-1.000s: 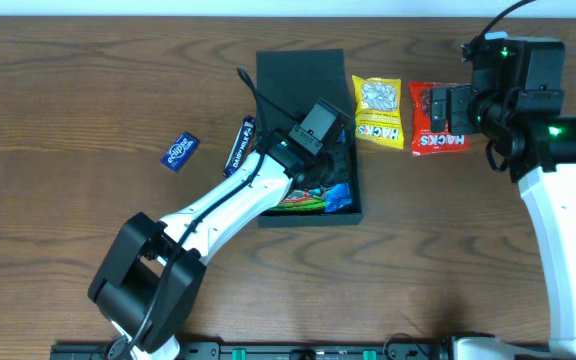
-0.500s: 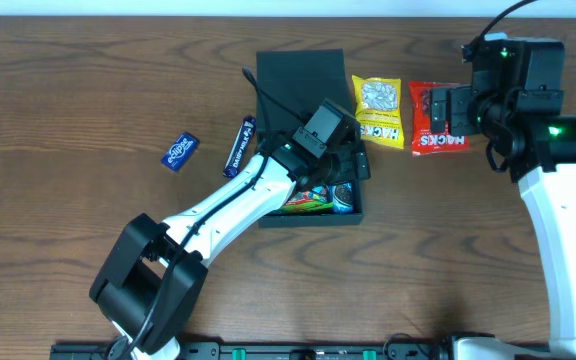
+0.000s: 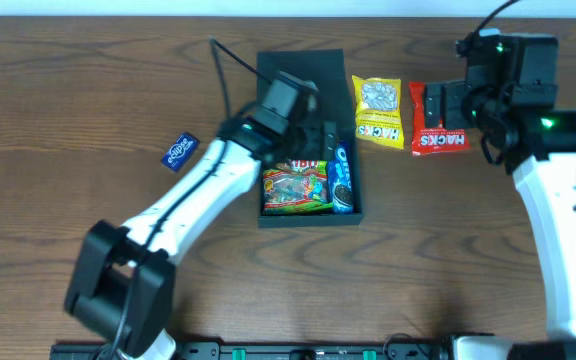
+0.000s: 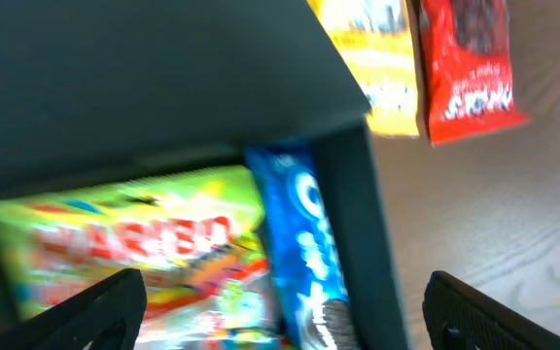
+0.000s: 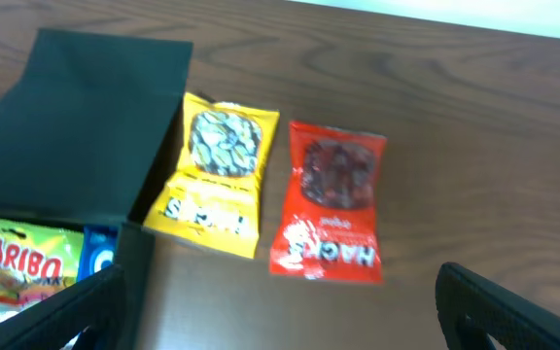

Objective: Pack container

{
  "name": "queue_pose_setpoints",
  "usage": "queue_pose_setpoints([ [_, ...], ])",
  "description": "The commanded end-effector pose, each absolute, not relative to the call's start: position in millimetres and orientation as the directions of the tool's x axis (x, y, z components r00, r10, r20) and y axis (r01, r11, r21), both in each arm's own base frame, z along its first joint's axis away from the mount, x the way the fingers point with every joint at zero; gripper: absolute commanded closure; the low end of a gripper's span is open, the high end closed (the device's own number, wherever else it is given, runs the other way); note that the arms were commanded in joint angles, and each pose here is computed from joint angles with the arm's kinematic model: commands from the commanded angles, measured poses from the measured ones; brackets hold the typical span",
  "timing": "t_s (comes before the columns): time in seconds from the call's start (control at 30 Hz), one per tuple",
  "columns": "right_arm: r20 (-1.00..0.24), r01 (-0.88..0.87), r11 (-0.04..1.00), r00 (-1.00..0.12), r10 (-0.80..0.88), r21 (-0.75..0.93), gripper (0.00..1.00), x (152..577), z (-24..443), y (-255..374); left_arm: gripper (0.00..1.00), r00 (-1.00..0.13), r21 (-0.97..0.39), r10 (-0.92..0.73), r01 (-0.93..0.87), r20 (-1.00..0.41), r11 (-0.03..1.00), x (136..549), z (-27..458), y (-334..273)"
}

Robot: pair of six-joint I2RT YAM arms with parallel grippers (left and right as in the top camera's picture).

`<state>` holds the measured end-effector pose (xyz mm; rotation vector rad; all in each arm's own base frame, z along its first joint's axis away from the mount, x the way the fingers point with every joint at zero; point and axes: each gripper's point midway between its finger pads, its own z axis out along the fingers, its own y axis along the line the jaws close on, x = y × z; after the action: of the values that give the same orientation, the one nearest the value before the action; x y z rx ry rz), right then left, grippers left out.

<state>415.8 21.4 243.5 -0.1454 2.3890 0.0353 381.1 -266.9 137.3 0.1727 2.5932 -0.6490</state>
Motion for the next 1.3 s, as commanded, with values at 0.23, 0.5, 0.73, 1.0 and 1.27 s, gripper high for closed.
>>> queue_pose_setpoints([
  [0.23, -0.683, -0.151, 0.978, -0.73, -0.013, 0.143, 0.01, 480, 188, 46, 0.03, -0.778, -0.192, 0.048, 0.214, -0.626, 0.958, 416, 183, -180],
  [0.5, -0.664, -0.17, 0.974, -0.748, -0.028, 0.15, 0.01, 513, 129, 60, 0.02, -0.76, -0.075, 0.037, 0.112, -0.649, 0.991, 428, 185, -138],
  [0.73, -0.621, -0.195, 0.968, -0.782, -0.057, 0.156, 0.02, 525, 71, 81, 0.03, -0.749, -0.05, 0.041, 0.099, -0.661, 0.994, 430, 191, -124],
  [1.0, -0.541, -0.15, 0.972, -0.84, -0.029, 0.181, 0.19, 522, 14, 83, 0.05, -0.749, -0.05, 0.041, 0.099, -0.662, 0.994, 430, 191, -124],
  [1.27, -0.53, -0.146, 0.973, -0.848, -0.029, 0.181, 0.45, 520, 7, 83, 0.05, -0.749, -0.05, 0.041, 0.099, -0.662, 0.994, 430, 191, -124],
])
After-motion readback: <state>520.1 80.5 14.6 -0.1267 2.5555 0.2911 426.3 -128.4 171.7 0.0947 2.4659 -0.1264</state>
